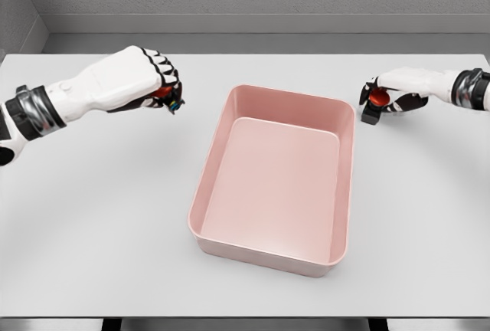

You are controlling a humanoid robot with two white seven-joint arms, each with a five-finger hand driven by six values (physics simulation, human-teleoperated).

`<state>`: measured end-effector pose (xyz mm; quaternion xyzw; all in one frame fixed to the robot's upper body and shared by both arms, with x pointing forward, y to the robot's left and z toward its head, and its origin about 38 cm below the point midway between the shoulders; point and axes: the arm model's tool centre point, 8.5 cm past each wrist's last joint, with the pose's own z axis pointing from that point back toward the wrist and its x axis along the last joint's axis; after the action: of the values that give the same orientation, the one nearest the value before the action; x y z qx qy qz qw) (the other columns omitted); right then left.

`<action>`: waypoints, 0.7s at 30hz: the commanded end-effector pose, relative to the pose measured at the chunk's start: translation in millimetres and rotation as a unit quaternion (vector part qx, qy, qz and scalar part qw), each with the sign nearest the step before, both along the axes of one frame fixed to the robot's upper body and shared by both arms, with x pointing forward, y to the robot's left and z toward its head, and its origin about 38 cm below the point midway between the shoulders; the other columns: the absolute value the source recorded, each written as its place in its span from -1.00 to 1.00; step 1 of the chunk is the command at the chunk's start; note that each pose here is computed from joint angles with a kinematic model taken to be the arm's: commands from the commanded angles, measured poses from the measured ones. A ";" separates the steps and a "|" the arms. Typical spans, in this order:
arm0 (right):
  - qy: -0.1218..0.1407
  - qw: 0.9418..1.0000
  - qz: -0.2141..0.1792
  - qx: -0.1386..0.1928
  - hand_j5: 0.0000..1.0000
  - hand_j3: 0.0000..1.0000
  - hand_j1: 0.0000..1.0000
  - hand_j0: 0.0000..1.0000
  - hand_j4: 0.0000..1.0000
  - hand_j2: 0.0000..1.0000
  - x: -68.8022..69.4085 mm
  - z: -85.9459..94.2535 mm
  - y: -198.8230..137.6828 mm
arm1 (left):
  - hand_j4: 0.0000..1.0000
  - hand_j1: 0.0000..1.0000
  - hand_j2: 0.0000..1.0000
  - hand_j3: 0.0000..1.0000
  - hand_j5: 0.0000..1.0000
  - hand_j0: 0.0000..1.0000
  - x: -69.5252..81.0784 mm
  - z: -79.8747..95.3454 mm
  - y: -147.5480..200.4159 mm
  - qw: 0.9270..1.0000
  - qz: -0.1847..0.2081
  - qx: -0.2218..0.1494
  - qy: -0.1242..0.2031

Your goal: Put the industrial switch in the basket with both arms

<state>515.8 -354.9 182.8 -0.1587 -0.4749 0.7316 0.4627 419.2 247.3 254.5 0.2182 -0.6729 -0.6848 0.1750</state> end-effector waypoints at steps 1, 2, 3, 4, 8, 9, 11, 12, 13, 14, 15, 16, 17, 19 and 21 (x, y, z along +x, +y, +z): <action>-0.001 1.000 0.003 0.002 0.03 0.03 0.03 0.03 0.03 0.03 -0.8 1.6 -0.8 | -0.32 -0.32 -0.32 -0.32 -0.32 -0.32 -3.5 3.7 -8.7 1.000 -0.012 -0.009 -0.004; -0.002 1.000 0.007 0.003 0.01 0.01 0.01 0.01 0.01 0.01 -1.4 1.9 -0.8 | -0.32 -0.32 -0.32 -0.32 -0.32 -0.32 -5.4 5.5 -11.7 1.000 -0.017 -0.011 -0.007; -0.006 1.000 0.013 0.004 0.01 0.01 0.01 0.01 0.01 0.01 -0.9 5.7 0.0 | -0.32 -0.32 -0.32 -0.32 -0.32 -0.32 -6.9 6.1 -17.7 1.000 -0.024 -0.017 -0.009; -0.008 1.000 0.013 0.004 0.00 0.00 0.00 0.00 0.00 0.00 -0.5 7.7 -0.1 | -0.32 -0.32 -0.32 -0.32 -0.32 -0.32 -8.1 6.6 -20.3 0.999 -0.028 -0.018 -0.010; -0.017 0.999 0.030 0.004 -0.04 -0.04 -0.04 -0.04 -0.04 -0.04 -1.2 16.3 5.0 | -0.32 -0.32 -0.32 -0.32 -0.32 -0.32 -12.6 9.6 -36.0 0.998 -0.047 -0.034 -0.016; -0.021 0.999 0.034 0.003 -0.04 -0.04 -0.04 -0.04 -0.04 -0.04 -1.8 19.7 6.2 | -0.32 -0.32 -0.32 -0.32 -0.32 -0.32 -13.8 9.7 -41.2 0.998 -0.053 -0.038 -0.016; -0.024 0.999 0.039 0.002 -0.04 -0.04 -0.04 -0.04 -0.04 -0.04 -4.0 23.7 5.9 | -0.32 -0.32 -0.32 -0.32 -0.32 -0.32 -15.4 11.0 -50.1 0.997 -0.061 -0.049 -0.018; -0.027 0.999 0.040 0.001 -0.04 -0.04 -0.04 -0.04 -0.04 -0.04 -4.1 26.3 5.1 | -0.32 -0.32 -0.32 -0.32 -0.32 -0.32 -16.7 9.9 -54.7 0.996 -0.066 -0.053 -0.016; -0.030 0.999 0.040 -0.001 -0.04 -0.04 -0.04 -0.04 -0.04 -0.04 -5.5 30.6 1.4 | -0.32 -0.32 -0.32 -0.32 -0.32 -0.32 -16.8 9.9 -56.7 0.996 -0.068 -0.056 -0.016; -0.031 0.999 0.042 -0.002 -0.04 -0.04 -0.04 -0.04 -0.04 -0.04 -5.6 32.1 2.5 | -0.32 -0.32 -0.32 -0.32 -0.32 -0.32 -17.9 8.5 -58.3 0.996 -0.070 -0.058 -0.015; -0.031 0.998 0.047 -0.003 -0.05 -0.05 -0.05 -0.05 -0.05 -0.05 -7.4 33.4 0.8 | -0.32 -0.32 -0.32 -0.32 -0.32 -0.32 -19.4 9.0 -62.8 0.995 -0.075 -0.063 -0.016; -0.033 0.998 0.053 -0.004 -0.06 -0.06 -0.06 -0.06 -0.06 -0.06 -9.5 35.5 -0.4 | -0.32 -0.32 -0.32 -0.32 -0.32 -0.32 -21.9 9.0 -66.2 0.994 -0.080 -0.067 -0.016; -0.035 0.998 0.054 -0.006 -0.07 -0.07 -0.07 -0.07 -0.07 -0.07 -11.2 37.9 -2.4 | -0.32 -0.32 -0.32 -0.32 -0.32 -0.32 -24.3 7.3 -70.0 0.994 -0.084 -0.072 -0.014; -0.036 0.998 0.058 -0.008 -0.07 -0.07 -0.07 -0.07 -0.07 -0.07 -12.3 40.9 -4.7 | -0.32 -0.32 -0.32 -0.32 -0.32 -0.32 -27.2 3.0 -79.0 0.992 -0.091 -0.083 -0.008; -0.041 0.997 0.062 -0.009 -0.07 -0.07 -0.07 -0.07 -0.07 -0.07 -11.2 45.8 -2.8 | -0.32 -0.32 -0.32 -0.32 -0.32 -0.32 -31.2 -4.2 -92.1 0.991 -0.105 -0.086 0.002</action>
<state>506.5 -356.9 227.7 -0.1652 -0.4942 0.7555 0.3970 391.2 165.8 252.0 0.1427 -0.7408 -0.6447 0.1234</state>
